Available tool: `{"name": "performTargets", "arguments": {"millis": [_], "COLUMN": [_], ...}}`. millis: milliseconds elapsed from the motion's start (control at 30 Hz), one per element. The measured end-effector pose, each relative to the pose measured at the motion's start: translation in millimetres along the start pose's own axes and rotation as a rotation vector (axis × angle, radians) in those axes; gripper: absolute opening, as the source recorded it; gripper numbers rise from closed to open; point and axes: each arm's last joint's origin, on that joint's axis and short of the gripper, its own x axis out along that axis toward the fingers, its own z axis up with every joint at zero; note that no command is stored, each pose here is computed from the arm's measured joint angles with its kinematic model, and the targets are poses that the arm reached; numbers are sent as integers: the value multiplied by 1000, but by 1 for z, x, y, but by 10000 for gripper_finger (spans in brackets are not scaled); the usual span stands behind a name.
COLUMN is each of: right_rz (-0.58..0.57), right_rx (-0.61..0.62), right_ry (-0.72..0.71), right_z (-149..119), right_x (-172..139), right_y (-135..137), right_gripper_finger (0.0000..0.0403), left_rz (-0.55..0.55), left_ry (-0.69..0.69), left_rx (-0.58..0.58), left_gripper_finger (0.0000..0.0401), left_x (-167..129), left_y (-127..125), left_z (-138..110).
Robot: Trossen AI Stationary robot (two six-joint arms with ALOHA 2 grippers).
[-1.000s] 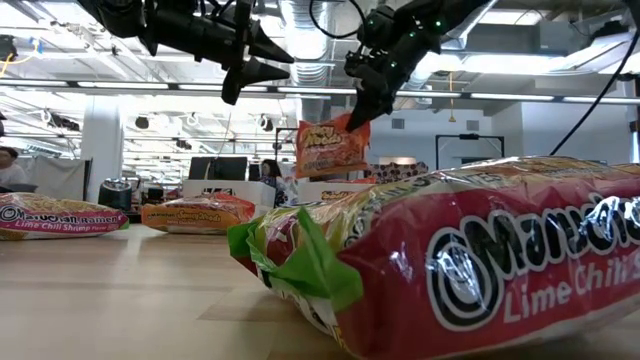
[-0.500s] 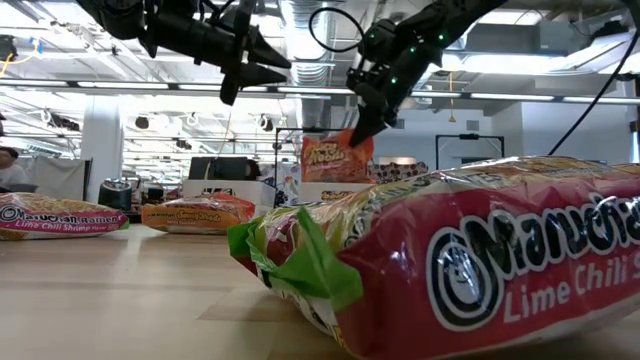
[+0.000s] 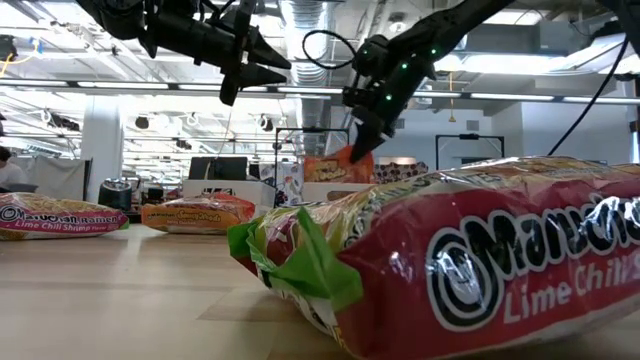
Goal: Sort Maruchan noodles
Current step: Put the orange noodle pack into the middle white bin
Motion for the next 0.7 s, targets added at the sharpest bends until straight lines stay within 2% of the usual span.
{"name": "performTargets", "arguments": {"millis": [267,700], "right_rz": [-15,-32], "right_rx": [-8,51], "right_ry": [42,40], "right_z": [-5,-4], "right_x": [10,7], "right_y": [0,-1], "right_gripper_finger": [25,134], "left_rz": [1,5], "left_ry": [1,15], "left_rx": [-2,-3], "left_gripper_finger": [121,121], "left_x": [0,0], "left_y": [0,1], "left_z": [0,-1]}}
